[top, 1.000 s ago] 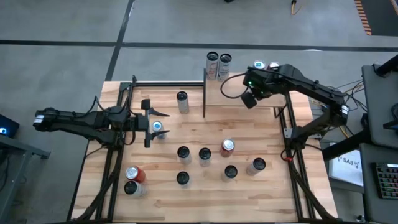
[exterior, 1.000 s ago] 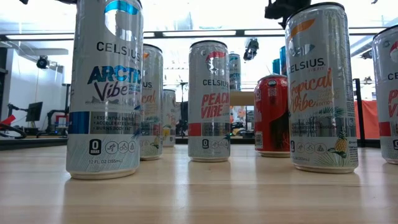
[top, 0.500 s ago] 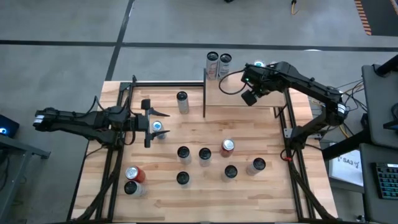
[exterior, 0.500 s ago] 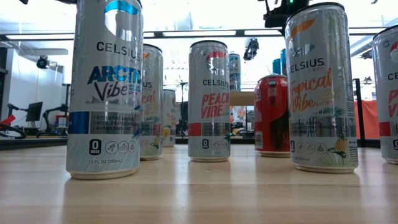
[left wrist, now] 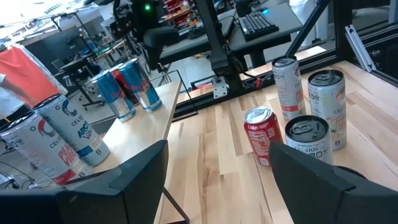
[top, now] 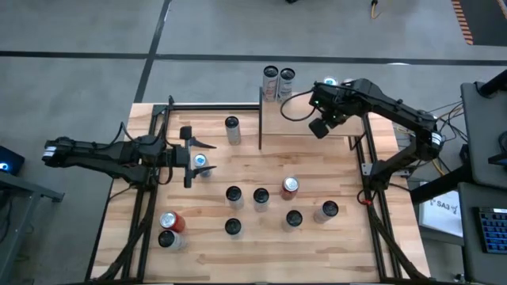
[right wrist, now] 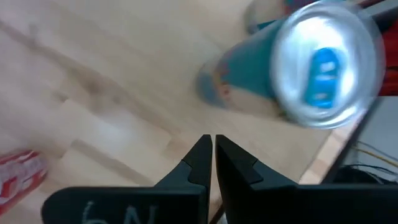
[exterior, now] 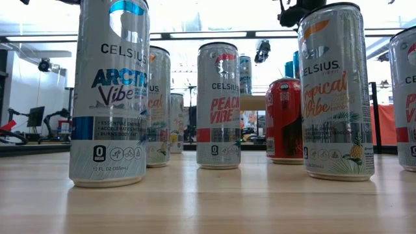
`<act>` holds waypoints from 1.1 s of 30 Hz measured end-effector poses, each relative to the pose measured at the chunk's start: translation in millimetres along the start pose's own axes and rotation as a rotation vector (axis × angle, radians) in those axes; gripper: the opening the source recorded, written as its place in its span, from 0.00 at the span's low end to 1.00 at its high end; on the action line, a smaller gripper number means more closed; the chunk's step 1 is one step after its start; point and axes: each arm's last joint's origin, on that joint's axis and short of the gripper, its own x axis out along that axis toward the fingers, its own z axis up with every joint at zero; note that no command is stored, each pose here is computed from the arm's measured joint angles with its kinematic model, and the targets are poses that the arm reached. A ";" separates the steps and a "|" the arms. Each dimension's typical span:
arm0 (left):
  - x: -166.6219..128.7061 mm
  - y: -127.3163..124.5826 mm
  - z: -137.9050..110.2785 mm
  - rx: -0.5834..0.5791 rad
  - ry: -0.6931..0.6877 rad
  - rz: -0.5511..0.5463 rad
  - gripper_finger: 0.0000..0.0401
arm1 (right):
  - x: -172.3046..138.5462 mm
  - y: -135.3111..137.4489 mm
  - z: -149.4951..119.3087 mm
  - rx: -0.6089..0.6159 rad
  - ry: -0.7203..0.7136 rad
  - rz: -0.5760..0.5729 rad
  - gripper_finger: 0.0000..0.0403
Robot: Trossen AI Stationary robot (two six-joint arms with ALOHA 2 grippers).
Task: Place canned beverage on shelf
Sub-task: Put the bottom blue soda can on the shelf aligned with the blue soda can
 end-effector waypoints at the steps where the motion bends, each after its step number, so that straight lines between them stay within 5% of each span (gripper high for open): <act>1: 0.0 0.0 0.0 0.000 0.000 0.000 0.65 | 0.3 -1.6 0.8 0.004 -0.009 -0.020 0.03; 21: 0.0 0.0 0.0 0.000 0.000 0.000 0.65 | 3.2 -13.3 8.3 -0.018 -0.083 -0.190 0.03; 27: 0.0 0.0 0.0 0.000 0.000 0.000 0.65 | 1.7 -8.6 8.5 -0.006 -0.048 -0.029 0.03; 33: 0.0 0.0 0.1 0.000 -0.001 0.000 0.65 | -9.8 -6.5 16.4 0.036 -0.224 0.038 0.03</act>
